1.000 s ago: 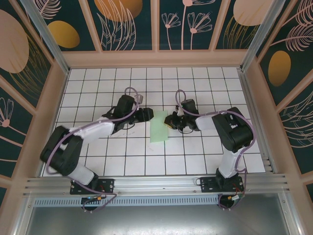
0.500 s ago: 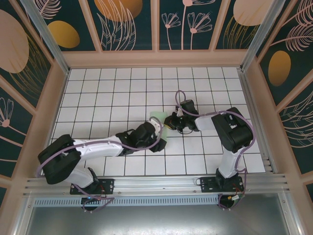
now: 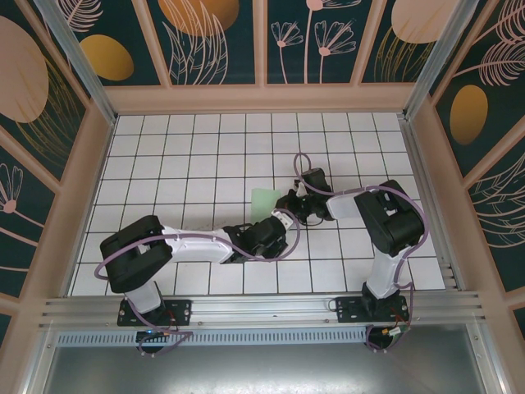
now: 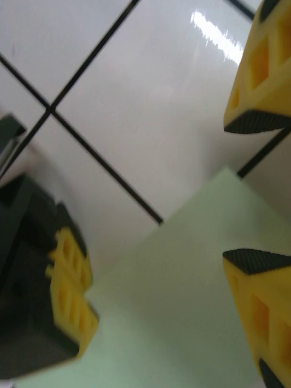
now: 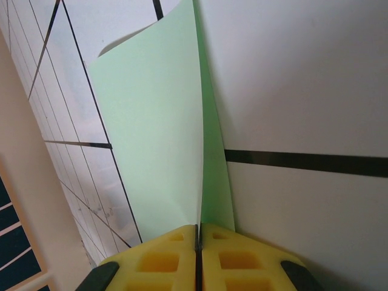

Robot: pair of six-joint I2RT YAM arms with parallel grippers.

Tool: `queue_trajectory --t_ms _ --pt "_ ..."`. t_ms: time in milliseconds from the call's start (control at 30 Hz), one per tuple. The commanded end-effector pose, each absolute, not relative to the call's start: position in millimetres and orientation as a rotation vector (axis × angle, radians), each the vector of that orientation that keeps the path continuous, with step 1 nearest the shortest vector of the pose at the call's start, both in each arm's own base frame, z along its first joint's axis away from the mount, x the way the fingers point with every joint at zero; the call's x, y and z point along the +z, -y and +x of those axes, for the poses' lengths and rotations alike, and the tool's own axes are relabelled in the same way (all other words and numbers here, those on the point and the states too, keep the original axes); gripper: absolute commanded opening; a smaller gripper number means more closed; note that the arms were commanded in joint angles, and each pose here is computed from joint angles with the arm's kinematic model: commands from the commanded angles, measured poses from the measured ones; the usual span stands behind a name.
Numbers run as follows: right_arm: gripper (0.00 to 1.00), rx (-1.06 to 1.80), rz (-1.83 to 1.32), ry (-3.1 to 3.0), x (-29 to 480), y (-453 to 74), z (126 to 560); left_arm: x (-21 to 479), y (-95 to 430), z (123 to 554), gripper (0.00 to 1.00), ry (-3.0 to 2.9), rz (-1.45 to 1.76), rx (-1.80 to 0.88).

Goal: Fold a paper plane with a square sheet of paper (pick it up from the middle)
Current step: Third fold the triangle at the center of the table.

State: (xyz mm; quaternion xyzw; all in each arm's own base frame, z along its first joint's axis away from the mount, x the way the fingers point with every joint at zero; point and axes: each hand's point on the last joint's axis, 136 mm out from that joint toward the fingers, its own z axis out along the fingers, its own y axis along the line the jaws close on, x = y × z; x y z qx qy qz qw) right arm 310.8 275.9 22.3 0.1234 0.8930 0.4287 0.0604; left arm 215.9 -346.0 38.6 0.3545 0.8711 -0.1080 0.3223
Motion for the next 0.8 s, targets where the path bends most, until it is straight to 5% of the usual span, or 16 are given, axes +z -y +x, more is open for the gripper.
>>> queue_trajectory --t_ms 0,433,633,767 --pt "0.11 1.288 0.354 -2.695 29.5 -278.2 312.4 44.7 336.3 230.8 0.49 -2.246 0.901 -0.156" --pt "0.13 1.246 0.335 -2.713 29.3 -275.2 311.9 74.1 340.7 228.8 0.0 -2.183 0.887 -0.241" --pt "0.16 1.231 0.324 -2.707 33.6 -273.3 312.6 76.8 346.4 226.7 0.0 -2.184 0.912 -0.27" --pt "0.27 1.163 0.315 -2.695 43.1 -263.9 315.3 81.0 354.3 223.2 0.0 -2.211 0.919 -0.399"
